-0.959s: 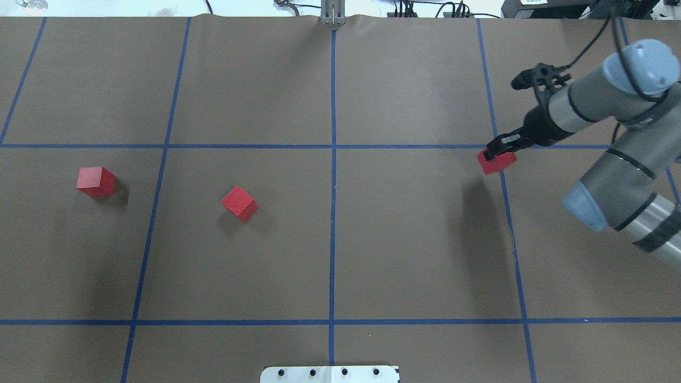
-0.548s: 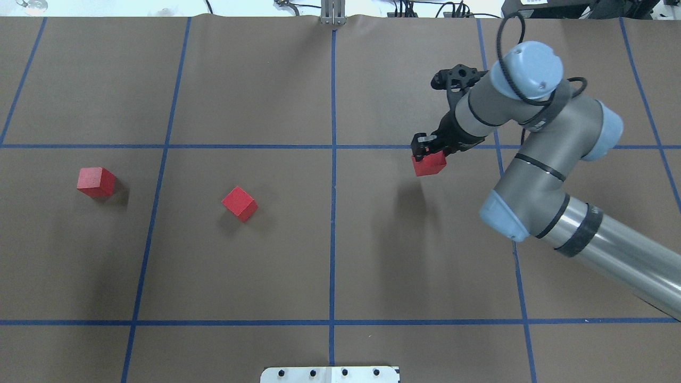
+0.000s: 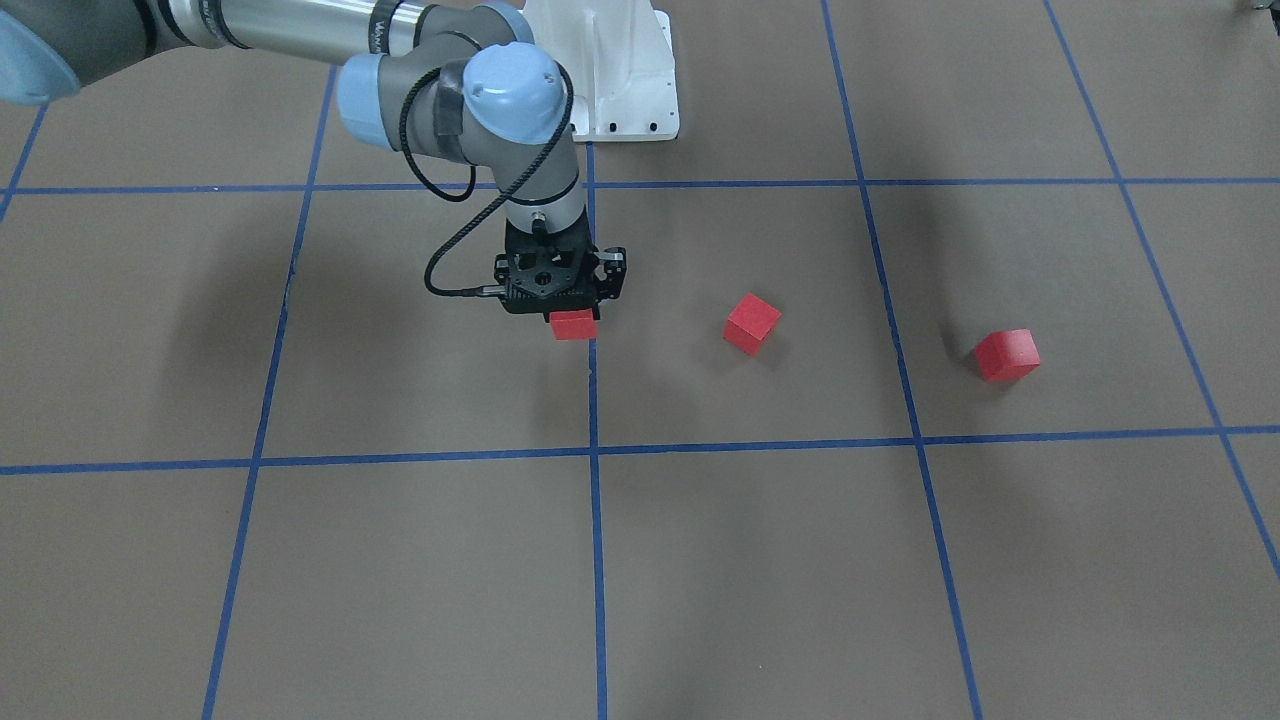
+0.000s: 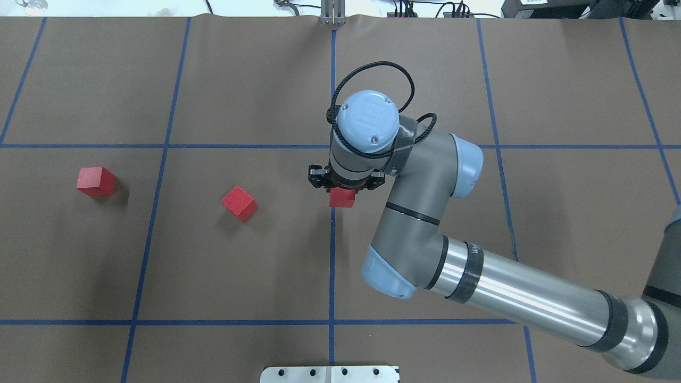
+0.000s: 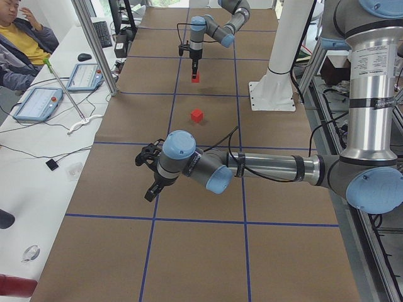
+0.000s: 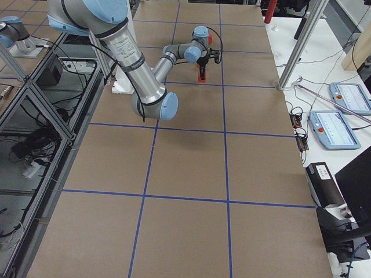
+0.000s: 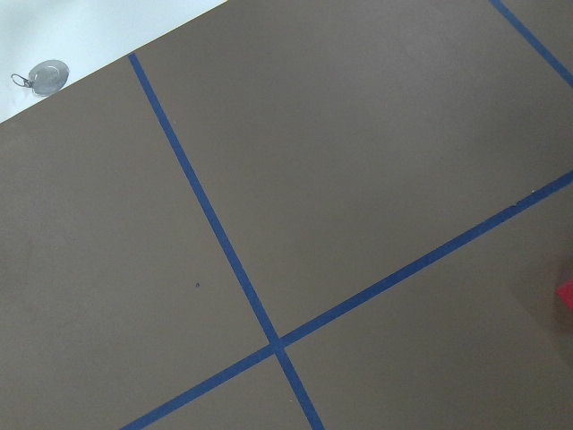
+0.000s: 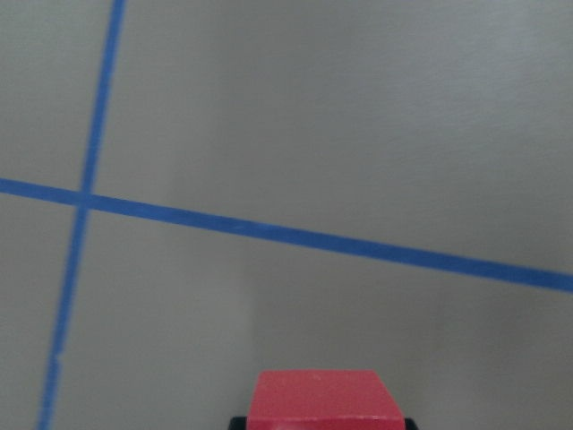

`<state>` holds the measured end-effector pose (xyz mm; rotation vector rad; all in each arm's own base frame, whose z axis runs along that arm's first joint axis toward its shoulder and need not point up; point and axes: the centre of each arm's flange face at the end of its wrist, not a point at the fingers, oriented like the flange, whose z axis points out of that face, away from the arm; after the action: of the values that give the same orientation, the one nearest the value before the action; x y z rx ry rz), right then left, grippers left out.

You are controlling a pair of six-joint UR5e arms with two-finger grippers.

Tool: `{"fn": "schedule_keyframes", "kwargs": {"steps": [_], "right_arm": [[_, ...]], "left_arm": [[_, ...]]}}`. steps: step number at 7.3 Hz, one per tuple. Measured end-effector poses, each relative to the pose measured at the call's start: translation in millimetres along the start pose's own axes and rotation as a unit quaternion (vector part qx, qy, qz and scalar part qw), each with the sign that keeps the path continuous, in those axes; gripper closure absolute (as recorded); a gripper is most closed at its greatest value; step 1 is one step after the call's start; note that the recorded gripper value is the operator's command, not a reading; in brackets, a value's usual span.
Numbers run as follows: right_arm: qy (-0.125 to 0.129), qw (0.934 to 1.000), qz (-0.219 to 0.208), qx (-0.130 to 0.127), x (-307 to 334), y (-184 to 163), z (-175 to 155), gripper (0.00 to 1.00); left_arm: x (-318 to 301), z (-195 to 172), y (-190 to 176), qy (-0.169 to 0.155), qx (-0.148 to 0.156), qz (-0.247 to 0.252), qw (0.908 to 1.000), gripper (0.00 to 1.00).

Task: Form red blocks into L shape at center
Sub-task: 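Carry the red cube with the right gripper to the grid center, then lower the red cube at the center and open the right gripper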

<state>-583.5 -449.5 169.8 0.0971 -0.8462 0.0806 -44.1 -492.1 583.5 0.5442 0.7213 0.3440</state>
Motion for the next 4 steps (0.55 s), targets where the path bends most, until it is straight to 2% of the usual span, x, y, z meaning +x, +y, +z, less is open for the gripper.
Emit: {"fn": "schedule_keyframes", "kwargs": {"steps": [2,4], "right_arm": [[0.015,0.9999,0.002,0.001,-12.6,1.0,14.0,0.79],[0.025,0.9997,0.000,-0.003,-11.3,3.0,24.3,0.72]], "left_arm": [[0.0,0.1,0.0,0.000,0.000,0.000,1.0000,0.00],[0.1,0.2,0.0,0.000,0.000,0.000,1.0000,0.00]]}}
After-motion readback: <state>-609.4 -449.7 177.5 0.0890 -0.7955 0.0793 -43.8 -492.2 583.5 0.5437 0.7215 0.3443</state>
